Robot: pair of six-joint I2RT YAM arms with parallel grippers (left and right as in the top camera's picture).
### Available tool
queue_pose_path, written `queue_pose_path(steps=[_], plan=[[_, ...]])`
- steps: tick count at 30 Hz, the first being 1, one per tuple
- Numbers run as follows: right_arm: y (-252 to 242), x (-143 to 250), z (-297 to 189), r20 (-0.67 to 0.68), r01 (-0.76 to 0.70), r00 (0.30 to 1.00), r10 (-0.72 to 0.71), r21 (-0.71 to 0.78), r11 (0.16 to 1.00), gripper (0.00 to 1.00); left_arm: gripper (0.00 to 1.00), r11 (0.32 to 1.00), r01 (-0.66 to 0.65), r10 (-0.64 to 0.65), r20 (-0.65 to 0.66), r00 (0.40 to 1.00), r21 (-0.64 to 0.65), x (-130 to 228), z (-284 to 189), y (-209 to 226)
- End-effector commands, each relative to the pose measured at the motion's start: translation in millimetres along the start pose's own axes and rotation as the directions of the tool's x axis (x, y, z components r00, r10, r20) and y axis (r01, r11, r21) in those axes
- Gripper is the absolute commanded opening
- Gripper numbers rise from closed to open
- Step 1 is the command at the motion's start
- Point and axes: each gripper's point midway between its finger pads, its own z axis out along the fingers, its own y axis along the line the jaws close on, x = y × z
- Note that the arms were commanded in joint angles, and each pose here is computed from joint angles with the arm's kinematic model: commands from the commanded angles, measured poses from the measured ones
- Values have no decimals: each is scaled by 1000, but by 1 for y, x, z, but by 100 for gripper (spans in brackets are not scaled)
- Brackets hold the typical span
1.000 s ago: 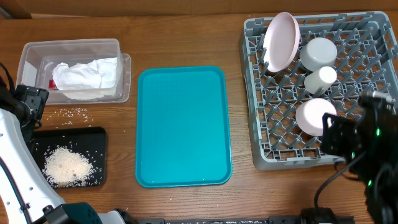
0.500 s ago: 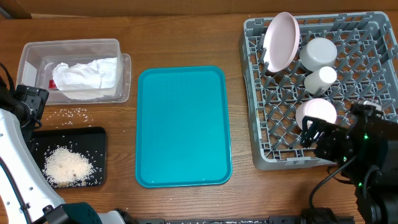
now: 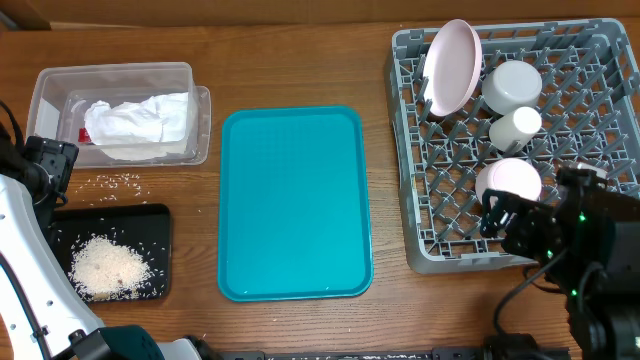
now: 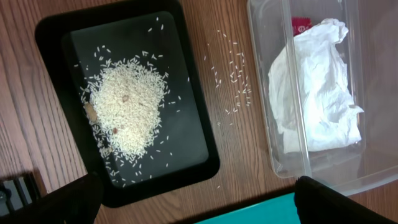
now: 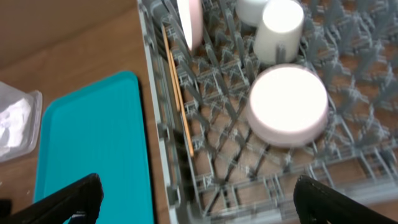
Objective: Sort waste into correct bins and load items into the dishwasher
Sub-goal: 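Open the right gripper and retract it toward the front right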
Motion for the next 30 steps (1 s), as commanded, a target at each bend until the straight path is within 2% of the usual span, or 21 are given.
queue_pose_path(steps=[1,8,17,23,30], plan=[[1,7,19,8,107,994,-107,-25,994,100,100,1000,17,-17,-5,1000,-4,1,2,0],[6,12,65,207,217,960,-190,-114,970,100,100,1000,17,-17,-5,1000,-4,1,2,0],[3,27,93,498,304,847,-185,-170,937,100,100,1000,17,-17,-5,1000,-4,1,2,0],[-1,40,95,600,334,782,-168,-176,926,100,100,1000,17,-17,-5,1000,-4,1,2,0],[-2,45,94,637,370,747,-192,-158,915,100,100,1000,17,-17,-5,1000,-4,1,2,0]])
